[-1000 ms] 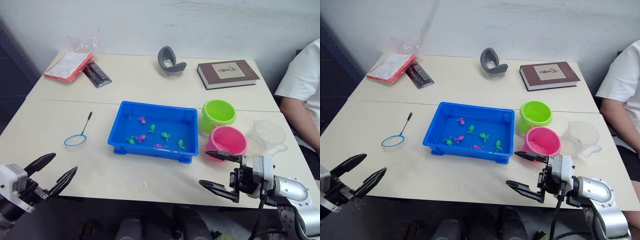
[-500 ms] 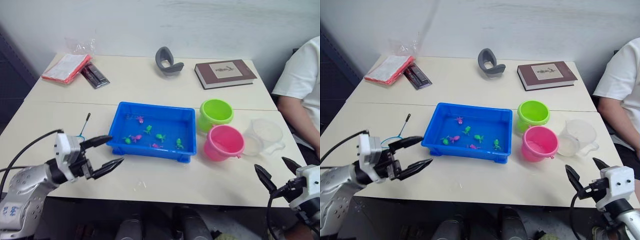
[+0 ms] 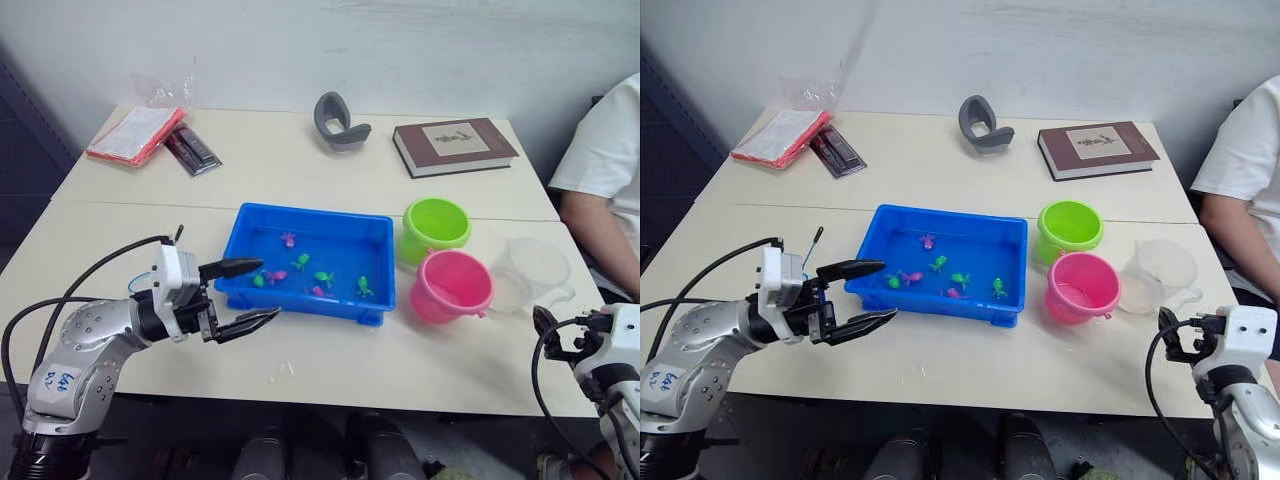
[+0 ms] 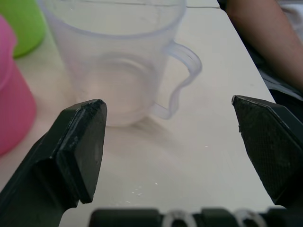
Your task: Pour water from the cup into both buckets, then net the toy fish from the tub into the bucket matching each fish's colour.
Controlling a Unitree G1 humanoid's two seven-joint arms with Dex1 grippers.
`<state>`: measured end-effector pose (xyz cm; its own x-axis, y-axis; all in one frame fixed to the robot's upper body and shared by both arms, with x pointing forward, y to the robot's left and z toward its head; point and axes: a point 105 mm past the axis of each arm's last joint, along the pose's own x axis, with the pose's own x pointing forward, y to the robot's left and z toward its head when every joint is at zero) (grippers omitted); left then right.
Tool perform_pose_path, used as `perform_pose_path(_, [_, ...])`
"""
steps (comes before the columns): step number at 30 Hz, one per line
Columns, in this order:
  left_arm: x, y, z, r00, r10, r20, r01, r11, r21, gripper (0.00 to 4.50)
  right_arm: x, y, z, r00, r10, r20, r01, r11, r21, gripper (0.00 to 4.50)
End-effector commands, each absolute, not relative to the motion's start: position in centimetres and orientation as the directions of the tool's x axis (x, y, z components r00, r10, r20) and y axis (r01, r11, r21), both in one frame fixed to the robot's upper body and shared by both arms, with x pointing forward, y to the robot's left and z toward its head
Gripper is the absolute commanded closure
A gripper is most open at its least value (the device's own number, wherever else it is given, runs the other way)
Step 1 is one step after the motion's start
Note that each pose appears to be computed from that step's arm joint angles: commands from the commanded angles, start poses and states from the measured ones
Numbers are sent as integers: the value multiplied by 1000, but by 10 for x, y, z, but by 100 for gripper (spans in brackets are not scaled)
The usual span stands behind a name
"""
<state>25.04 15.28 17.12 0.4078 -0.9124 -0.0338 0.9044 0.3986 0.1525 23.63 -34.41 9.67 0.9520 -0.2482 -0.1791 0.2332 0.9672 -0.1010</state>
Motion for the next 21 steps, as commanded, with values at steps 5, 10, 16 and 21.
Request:
perform_pose_path(5, [245,150,177,395,-918,-41,905,382,185,5,242,-371,100,942,-303,-145,294,952,-84,0])
perform_pose_path(10, [244,148,178,380,-924,-50,913,365,184,5,251,-385,96,943,-305,-134,300,952,-58,0])
perform_pose_path(16, [245,150,180,379,-923,-58,913,363,187,5,260,-390,92,945,-312,-98,306,950,-67,0])
perform_pose_path(21, [247,147,180,374,-926,-53,914,358,190,5,268,-390,86,948,-304,-94,301,952,-47,0])
